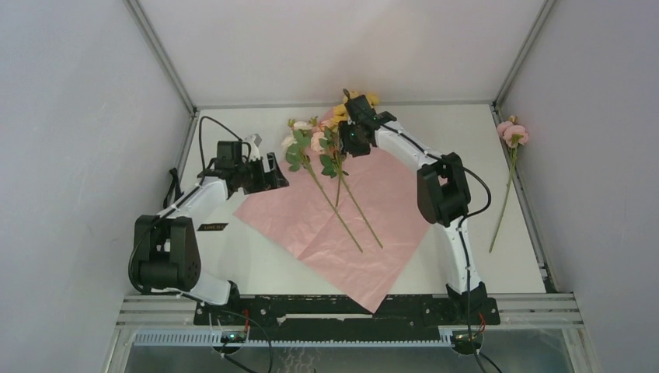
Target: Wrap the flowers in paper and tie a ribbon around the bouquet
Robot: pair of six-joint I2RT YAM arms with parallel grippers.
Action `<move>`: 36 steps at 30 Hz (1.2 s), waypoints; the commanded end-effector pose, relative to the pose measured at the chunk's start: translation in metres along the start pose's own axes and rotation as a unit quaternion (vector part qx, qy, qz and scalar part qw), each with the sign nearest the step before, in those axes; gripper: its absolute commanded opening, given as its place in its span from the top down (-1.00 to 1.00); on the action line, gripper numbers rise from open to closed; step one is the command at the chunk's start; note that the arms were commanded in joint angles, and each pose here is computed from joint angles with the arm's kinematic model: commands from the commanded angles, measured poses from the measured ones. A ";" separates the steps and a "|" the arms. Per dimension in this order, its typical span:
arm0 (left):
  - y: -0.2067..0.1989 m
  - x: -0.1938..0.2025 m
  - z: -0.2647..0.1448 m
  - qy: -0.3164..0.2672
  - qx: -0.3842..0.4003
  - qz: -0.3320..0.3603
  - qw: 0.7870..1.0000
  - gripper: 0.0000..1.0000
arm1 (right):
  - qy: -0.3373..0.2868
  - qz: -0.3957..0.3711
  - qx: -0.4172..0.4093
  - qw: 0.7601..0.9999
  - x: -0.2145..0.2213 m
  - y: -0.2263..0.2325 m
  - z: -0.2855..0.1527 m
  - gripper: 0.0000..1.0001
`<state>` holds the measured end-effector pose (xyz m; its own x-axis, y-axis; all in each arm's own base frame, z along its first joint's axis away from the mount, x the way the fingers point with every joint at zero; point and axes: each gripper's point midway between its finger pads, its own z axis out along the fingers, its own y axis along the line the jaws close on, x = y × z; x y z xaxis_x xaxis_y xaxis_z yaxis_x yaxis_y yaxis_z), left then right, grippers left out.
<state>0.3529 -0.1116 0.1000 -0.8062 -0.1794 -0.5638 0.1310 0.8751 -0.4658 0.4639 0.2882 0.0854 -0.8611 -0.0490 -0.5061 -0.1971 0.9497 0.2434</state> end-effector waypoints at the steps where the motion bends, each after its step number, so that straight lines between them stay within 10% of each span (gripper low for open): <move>1: 0.024 0.009 0.005 0.007 -0.040 0.026 0.999 -0.78 | -0.043 0.057 -0.053 0.996 -0.039 0.012 0.007 -0.10; 15: 0.058 0.036 0.037 0.079 -0.075 0.009 0.994 -0.77 | -0.015 0.091 -0.097 0.991 -0.042 0.008 0.050 0.05; 19: 0.057 0.035 0.044 0.093 -0.066 0.001 0.994 -0.76 | 0.006 0.085 -0.138 0.987 -0.037 0.015 0.056 0.68; 23: 0.057 0.030 0.047 0.108 -0.056 0.003 0.993 -0.75 | -0.026 0.078 -0.128 0.988 -0.061 0.002 0.030 0.98; 36: 0.075 -0.021 0.057 0.074 -0.091 -0.009 0.993 -0.76 | -0.108 0.008 -0.116 0.987 -0.088 0.007 -0.094 1.00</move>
<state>0.3913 -0.0853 0.0328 -0.8982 -0.1241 -0.4216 0.0526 0.9220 -0.3836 0.5050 0.2733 0.1347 -0.8486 0.0665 -0.5249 -0.2064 0.8718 0.4442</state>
